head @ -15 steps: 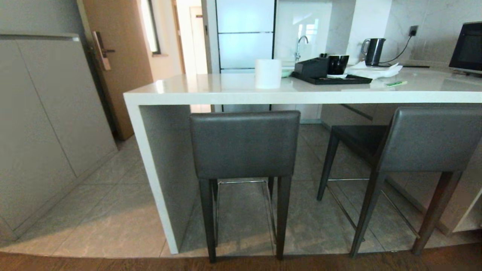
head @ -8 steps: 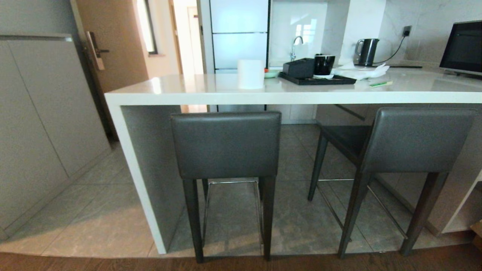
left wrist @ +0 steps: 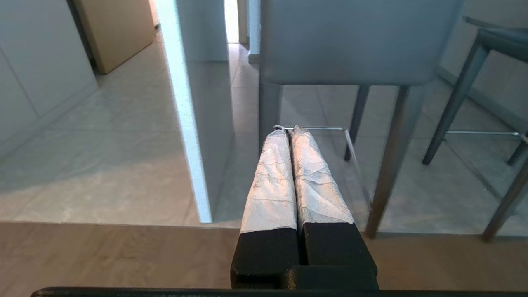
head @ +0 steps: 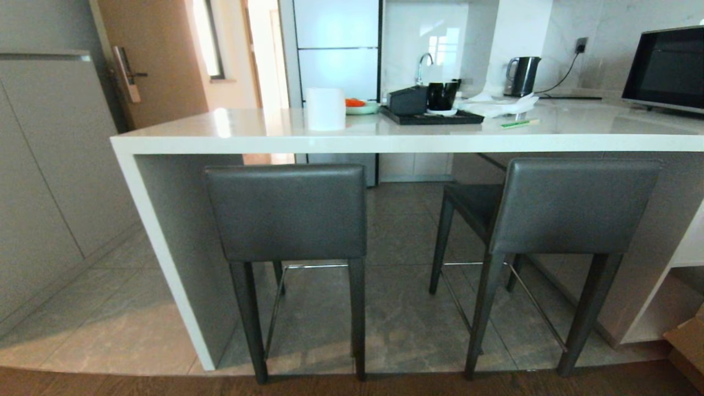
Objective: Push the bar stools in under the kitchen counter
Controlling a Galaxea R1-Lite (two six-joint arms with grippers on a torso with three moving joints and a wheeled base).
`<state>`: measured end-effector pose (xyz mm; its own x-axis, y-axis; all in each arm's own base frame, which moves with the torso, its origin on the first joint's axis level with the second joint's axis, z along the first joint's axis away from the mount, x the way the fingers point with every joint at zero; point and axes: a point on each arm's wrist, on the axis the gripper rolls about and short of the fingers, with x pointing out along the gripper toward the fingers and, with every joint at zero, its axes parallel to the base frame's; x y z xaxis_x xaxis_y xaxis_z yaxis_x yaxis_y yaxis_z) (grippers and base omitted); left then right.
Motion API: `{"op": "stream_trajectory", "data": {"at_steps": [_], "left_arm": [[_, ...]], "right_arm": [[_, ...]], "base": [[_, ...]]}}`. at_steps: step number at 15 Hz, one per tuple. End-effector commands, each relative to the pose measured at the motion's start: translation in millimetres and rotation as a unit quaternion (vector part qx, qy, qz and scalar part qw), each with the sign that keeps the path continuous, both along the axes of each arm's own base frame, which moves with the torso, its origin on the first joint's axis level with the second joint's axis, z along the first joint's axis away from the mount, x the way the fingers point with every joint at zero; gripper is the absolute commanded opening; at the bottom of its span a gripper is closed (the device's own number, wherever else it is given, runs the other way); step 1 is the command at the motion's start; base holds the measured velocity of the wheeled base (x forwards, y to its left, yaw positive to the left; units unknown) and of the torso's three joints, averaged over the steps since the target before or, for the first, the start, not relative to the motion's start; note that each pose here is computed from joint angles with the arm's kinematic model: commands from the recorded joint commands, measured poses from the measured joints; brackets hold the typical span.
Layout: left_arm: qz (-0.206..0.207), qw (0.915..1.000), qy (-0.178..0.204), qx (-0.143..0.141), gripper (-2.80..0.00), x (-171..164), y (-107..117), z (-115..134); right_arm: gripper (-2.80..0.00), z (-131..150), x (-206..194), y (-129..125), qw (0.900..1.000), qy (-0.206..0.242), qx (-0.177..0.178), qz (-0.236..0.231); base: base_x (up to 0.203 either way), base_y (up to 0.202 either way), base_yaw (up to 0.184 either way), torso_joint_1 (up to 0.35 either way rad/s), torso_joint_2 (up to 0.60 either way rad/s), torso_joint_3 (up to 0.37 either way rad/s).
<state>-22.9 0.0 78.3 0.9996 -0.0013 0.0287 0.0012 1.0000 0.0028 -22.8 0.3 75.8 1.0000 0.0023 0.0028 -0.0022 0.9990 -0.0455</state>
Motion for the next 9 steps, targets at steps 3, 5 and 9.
{"op": "stream_trajectory", "data": {"at_steps": [3,5,9], "left_arm": [[0.0,1.0,0.005,0.0,-2.8,0.8,0.0,-2.5],[0.001,1.0,0.004,-0.001,-2.8,0.8,0.0,-2.4],[0.0,1.0,0.004,-0.001,-2.8,0.8,0.0,-2.4]], "right_arm": [[-2.8,-2.5,0.8,0.0,1.0,0.005,0.001,0.0],[-2.8,-2.5,0.8,0.0,1.0,0.005,0.0,0.0],[-2.8,-2.5,0.8,0.0,1.0,0.005,0.001,0.0]], "base": [[0.0,-0.194,0.001,0.002,0.0,0.001],[0.0,-0.193,0.003,0.002,0.0,0.0],[0.0,-0.195,0.001,0.002,0.0,0.002]]}}
